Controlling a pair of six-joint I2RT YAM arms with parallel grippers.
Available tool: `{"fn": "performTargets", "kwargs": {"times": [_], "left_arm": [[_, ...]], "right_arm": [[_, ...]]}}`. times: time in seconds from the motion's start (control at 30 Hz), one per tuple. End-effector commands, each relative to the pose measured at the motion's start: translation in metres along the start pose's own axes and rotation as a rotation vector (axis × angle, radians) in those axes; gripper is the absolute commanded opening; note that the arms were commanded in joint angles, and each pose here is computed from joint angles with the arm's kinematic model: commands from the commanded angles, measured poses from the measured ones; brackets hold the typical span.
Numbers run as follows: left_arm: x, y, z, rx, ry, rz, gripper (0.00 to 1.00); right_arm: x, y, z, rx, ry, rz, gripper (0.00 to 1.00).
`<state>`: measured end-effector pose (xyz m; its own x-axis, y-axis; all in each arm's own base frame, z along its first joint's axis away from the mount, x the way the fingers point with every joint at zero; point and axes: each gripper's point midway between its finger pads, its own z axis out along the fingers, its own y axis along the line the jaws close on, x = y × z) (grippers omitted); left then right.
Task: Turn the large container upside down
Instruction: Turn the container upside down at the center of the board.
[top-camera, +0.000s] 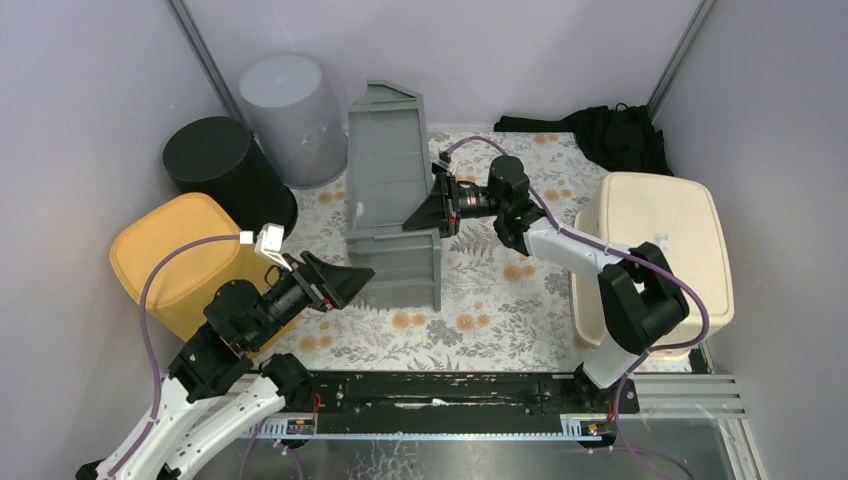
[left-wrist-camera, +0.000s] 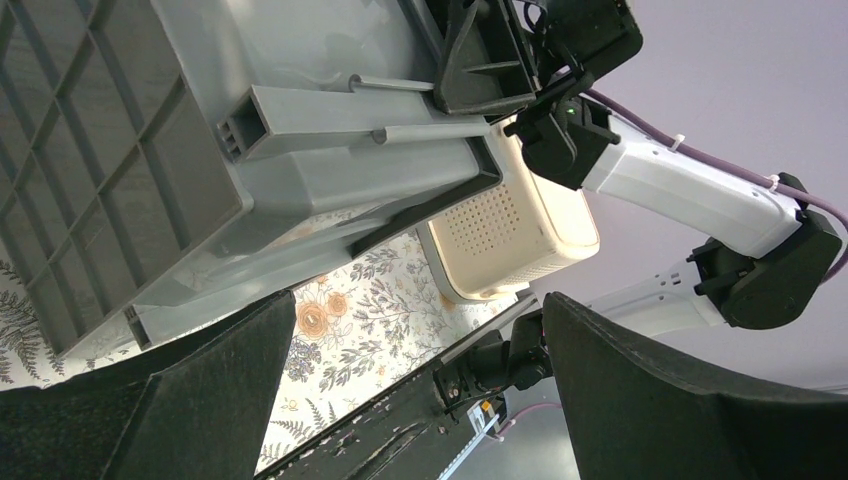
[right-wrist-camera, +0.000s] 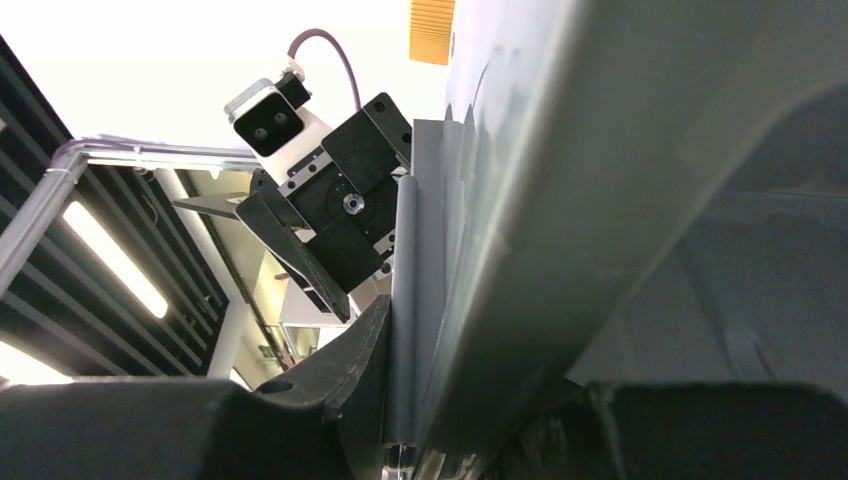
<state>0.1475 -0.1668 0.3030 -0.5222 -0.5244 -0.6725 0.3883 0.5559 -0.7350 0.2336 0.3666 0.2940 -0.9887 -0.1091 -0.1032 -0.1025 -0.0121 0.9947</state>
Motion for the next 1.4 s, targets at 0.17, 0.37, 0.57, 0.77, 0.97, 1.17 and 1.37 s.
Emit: {"fn": "performTargets", "kwargs": {"times": [0.17,0.37,0.57,0.77,0.97,1.17,1.37], "left_arm": [[-0.011,-0.005,-0.003,0.001,-0.034,0.014,1.00],[-0.017,-0.010,-0.007,0.010,-0.044,0.021,1.00],[-0.023,-0.015,-0.014,0.017,-0.060,0.028,1.00],[-0.027,-0.017,-0.021,0.018,-0.075,0.031,1.00],[-0.030,-0.017,-0.027,0.016,-0.086,0.031,1.00],[-0.033,-0.016,-0.032,0.008,-0.099,0.036,1.00],[-0.033,-0.016,-0.031,0.007,-0.098,0.036,1.00]], "right_arm": [[0.005,0.031,0.000,-0.198,0.038,-0.061,0.00],[-0.004,0.053,-0.001,-0.337,-0.003,-0.106,0.00],[-0.016,0.072,-0.002,-0.418,-0.069,-0.180,0.00],[-0.029,0.085,-0.003,-0.486,-0.139,-0.255,0.00],[-0.045,0.087,-0.002,-0.535,-0.200,-0.309,0.00],[-0.055,0.077,0.001,-0.529,-0.264,-0.364,0.00],[-0.065,0.043,0.009,-0.481,-0.268,-0.317,0.00]]}}
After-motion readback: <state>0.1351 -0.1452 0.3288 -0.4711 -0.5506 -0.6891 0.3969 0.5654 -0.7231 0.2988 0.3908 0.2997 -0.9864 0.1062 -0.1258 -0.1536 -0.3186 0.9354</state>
